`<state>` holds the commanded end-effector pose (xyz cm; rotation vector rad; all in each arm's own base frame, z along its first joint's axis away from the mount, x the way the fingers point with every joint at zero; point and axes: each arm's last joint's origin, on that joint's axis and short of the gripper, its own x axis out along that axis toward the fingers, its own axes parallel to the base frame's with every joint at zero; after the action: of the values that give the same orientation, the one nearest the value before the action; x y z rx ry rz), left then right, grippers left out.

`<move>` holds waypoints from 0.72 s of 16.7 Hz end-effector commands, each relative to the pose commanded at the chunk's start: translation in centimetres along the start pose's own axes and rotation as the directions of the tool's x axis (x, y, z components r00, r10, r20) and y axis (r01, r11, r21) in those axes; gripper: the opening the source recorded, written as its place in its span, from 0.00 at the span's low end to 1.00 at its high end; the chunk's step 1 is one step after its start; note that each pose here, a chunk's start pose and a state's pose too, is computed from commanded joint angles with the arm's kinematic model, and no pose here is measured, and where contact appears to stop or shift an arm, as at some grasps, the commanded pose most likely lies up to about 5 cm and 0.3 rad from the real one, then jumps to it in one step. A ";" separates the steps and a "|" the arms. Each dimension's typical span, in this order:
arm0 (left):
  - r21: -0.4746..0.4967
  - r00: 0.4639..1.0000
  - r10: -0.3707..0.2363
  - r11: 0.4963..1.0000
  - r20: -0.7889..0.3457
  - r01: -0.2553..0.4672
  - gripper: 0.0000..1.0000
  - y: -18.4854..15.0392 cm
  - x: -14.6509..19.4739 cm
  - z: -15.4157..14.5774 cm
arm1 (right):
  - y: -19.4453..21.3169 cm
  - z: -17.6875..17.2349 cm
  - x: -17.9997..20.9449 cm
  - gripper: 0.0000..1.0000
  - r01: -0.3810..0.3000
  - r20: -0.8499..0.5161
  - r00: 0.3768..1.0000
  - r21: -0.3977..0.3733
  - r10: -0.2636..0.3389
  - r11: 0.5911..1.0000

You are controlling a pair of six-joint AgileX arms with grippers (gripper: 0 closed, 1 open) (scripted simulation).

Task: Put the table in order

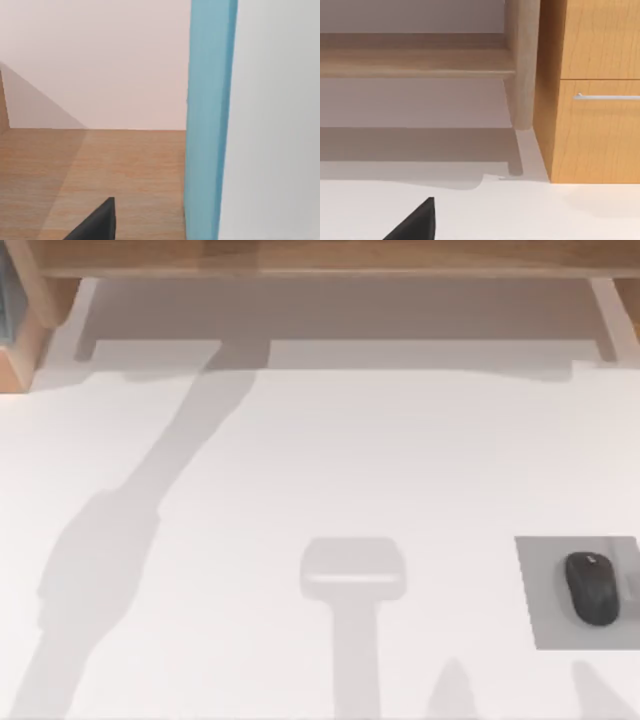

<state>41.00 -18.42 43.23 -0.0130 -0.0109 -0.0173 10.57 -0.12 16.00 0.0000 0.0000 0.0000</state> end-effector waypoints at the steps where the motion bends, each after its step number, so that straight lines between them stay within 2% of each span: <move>1: 0.000 1.000 0.000 1.000 0.000 0.000 1.00 0.0 0.0 0.0 | 0.0 0.0 0.0 1.00 0.000 0.000 1.000 0.000 0.000 1.000; 12: 0.000 1.000 0.000 1.000 0.000 0.000 1.00 0.0 2.0 0.0 | 0.0 0.0 0.0 1.00 0.000 0.000 1.000 0.000 0.000 1.000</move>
<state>43.00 -18.46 43.26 -0.0130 -0.0110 -0.0173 10.57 -0.12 16.00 0.0000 0.0000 0.0000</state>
